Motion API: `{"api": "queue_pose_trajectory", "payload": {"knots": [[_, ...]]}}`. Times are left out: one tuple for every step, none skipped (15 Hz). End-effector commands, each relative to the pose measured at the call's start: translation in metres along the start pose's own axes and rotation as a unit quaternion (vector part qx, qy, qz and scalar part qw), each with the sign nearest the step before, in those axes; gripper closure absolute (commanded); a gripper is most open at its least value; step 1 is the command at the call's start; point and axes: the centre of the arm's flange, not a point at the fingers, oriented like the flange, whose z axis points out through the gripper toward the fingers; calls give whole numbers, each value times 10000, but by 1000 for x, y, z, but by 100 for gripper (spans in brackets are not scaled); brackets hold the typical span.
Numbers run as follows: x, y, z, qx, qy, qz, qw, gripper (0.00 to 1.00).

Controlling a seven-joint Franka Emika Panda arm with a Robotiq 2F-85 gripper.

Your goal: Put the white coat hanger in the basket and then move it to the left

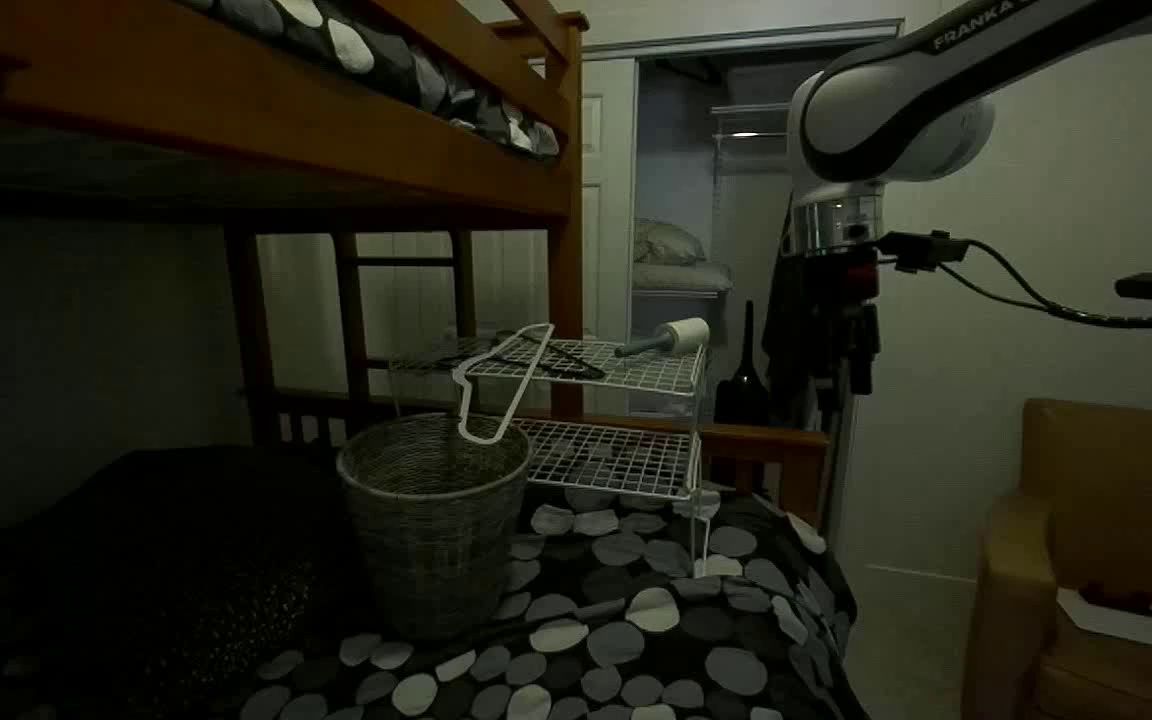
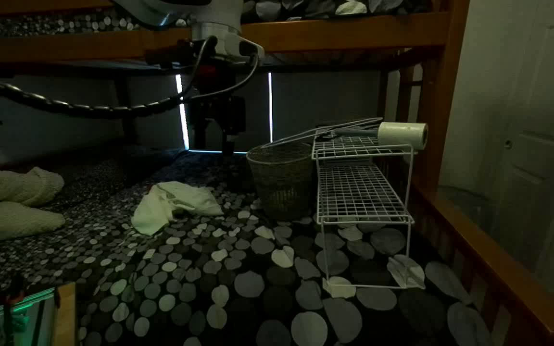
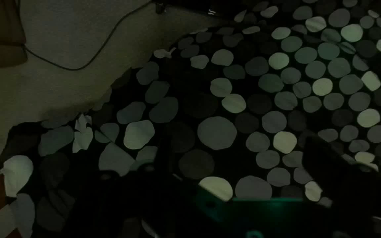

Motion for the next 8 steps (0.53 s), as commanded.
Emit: {"api": "queue_pose_trajectory", "payload": {"knots": [[0,0,0,0,0,0,10000,0],[0,0,0,0,0,0,10000,0],[0,0,0,0,0,0,10000,0],[0,0,0,0,0,0,10000,0],[0,0,0,0,0,0,10000,0],[22,2,6,1,-36,239,9997,0],[39,3,13,-53,54,445,9990,0],[66,5,22,-112,150,786,9967,0]]}}
